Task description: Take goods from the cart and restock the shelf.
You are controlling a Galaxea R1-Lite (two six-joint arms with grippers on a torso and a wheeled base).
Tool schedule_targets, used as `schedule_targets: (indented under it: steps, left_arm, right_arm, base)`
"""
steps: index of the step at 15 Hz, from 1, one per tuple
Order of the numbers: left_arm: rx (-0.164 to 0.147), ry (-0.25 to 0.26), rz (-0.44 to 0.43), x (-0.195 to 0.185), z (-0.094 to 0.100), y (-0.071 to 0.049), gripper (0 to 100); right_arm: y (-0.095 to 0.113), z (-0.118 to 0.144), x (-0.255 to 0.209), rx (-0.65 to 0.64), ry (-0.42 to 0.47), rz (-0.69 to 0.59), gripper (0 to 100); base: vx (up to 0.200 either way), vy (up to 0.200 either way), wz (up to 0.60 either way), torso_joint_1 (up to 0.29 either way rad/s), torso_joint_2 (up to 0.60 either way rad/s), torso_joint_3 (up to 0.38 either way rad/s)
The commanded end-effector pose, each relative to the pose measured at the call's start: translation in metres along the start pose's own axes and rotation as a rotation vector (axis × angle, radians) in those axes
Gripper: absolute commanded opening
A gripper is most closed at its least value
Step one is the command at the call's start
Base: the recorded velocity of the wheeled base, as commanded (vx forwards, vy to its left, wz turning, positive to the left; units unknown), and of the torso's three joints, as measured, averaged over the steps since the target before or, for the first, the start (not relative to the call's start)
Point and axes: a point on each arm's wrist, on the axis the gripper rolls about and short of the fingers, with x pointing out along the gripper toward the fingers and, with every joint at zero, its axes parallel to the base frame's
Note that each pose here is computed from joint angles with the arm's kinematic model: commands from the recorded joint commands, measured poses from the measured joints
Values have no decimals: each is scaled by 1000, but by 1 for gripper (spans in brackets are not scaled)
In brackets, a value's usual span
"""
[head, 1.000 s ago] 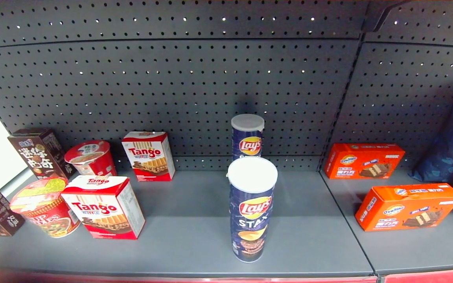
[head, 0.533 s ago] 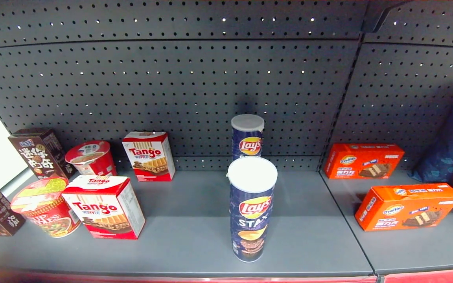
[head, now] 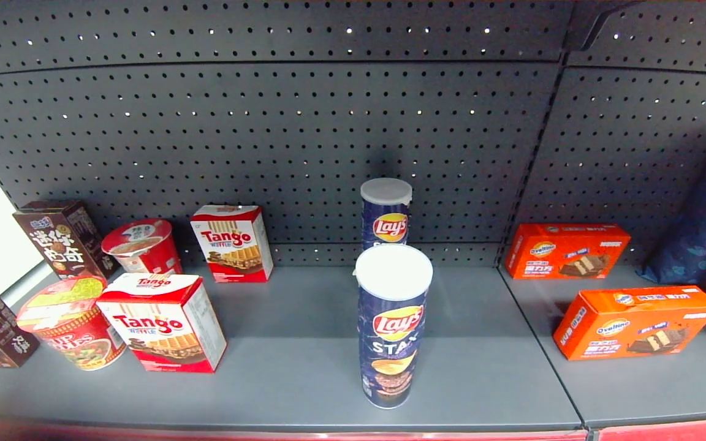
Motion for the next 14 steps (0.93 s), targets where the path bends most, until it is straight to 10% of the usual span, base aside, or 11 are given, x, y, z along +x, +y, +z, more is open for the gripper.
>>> schedule_targets:
  steps: [1, 14]
  left_arm:
    - [0, 1, 0, 0, 0, 0, 100]
    - [-2, 1, 5, 0, 0, 0, 100]
  right_arm:
    - [0, 0, 0, 0, 3, 1, 100]
    - [0, 0, 0, 0, 3, 1, 100]
  base:
    - [0, 0, 0, 0, 0, 0]
    - [0, -15, 0, 0, 0, 0]
